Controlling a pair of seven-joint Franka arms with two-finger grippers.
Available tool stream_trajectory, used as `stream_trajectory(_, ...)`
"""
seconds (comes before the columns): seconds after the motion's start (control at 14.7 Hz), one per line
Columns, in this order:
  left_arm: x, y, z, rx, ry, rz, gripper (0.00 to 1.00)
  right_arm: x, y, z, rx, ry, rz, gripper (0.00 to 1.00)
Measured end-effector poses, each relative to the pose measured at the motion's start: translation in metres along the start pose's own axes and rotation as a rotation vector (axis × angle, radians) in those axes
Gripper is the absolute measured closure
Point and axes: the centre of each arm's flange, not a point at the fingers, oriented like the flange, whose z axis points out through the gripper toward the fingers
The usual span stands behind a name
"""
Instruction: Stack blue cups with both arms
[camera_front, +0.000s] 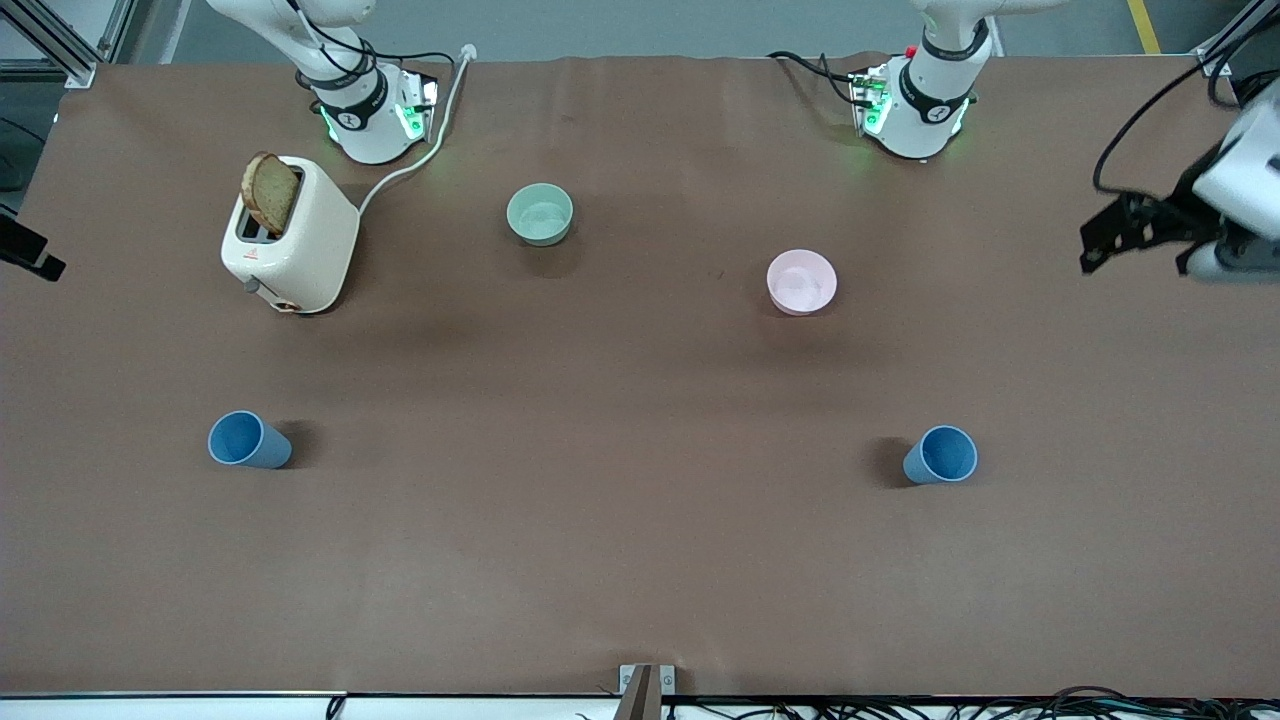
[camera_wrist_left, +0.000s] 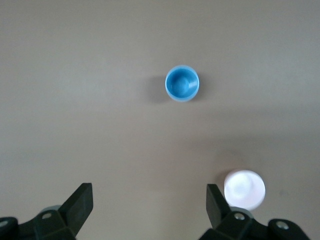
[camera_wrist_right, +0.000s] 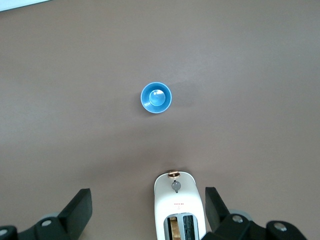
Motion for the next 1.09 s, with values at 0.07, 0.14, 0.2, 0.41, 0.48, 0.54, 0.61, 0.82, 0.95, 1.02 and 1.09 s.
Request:
stream_trajectory(0.07, 0.014, -0.002, 0.024, -0.005, 0.010, -0.005, 0.00, 0.009, 0.001, 0.014, -0.001, 0.000, 0.003, 0.00)
stream_trajectory(0.14, 0.026, -0.005, 0.048, -0.010, 0.012, -0.009, 0.00, 0.022, 0.001, 0.033, -0.003, 0.001, 0.005, 0.00)
stream_trajectory(0.2, 0.038, -0.006, 0.073, -0.015, 0.006, -0.012, 0.00, 0.037, 0.001, 0.056, -0.006, -0.005, 0.008, 0.00)
stream_trajectory(0.41, 0.061, -0.008, 0.137, -0.029, -0.024, -0.014, 0.00, 0.076, 0.001, 0.134, -0.016, -0.027, -0.012, 0.00)
stream_trajectory(0.48, 0.067, -0.007, 0.153, -0.032, -0.028, -0.014, 0.00, 0.086, 0.002, 0.160, -0.018, -0.029, -0.031, 0.00)
stream_trajectory(0.54, 0.071, -0.008, 0.168, -0.036, -0.032, -0.015, 0.00, 0.093, 0.005, 0.185, -0.020, -0.022, -0.046, 0.00)
stream_trajectory(0.61, 0.075, -0.008, 0.183, -0.039, -0.037, -0.016, 0.00, 0.097, 0.011, 0.211, -0.022, -0.006, -0.058, 0.00)
stream_trajectory(0.82, 0.086, -0.006, 0.235, -0.050, -0.058, -0.017, 0.12, 0.095, 0.024, 0.291, -0.031, 0.044, -0.094, 0.00)
stream_trajectory(0.95, 0.090, -0.003, 0.263, -0.056, -0.065, -0.026, 0.27, 0.086, 0.030, 0.334, -0.035, 0.025, -0.111, 0.00)
stream_trajectory(1.02, 0.091, 0.000, 0.274, -0.058, -0.069, -0.050, 0.27, 0.083, 0.032, 0.350, -0.036, 0.009, -0.114, 0.00)
stream_trajectory(1.09, 0.092, 0.002, 0.283, -0.060, -0.074, -0.073, 0.33, 0.082, 0.033, 0.362, -0.037, -0.001, -0.116, 0.00)
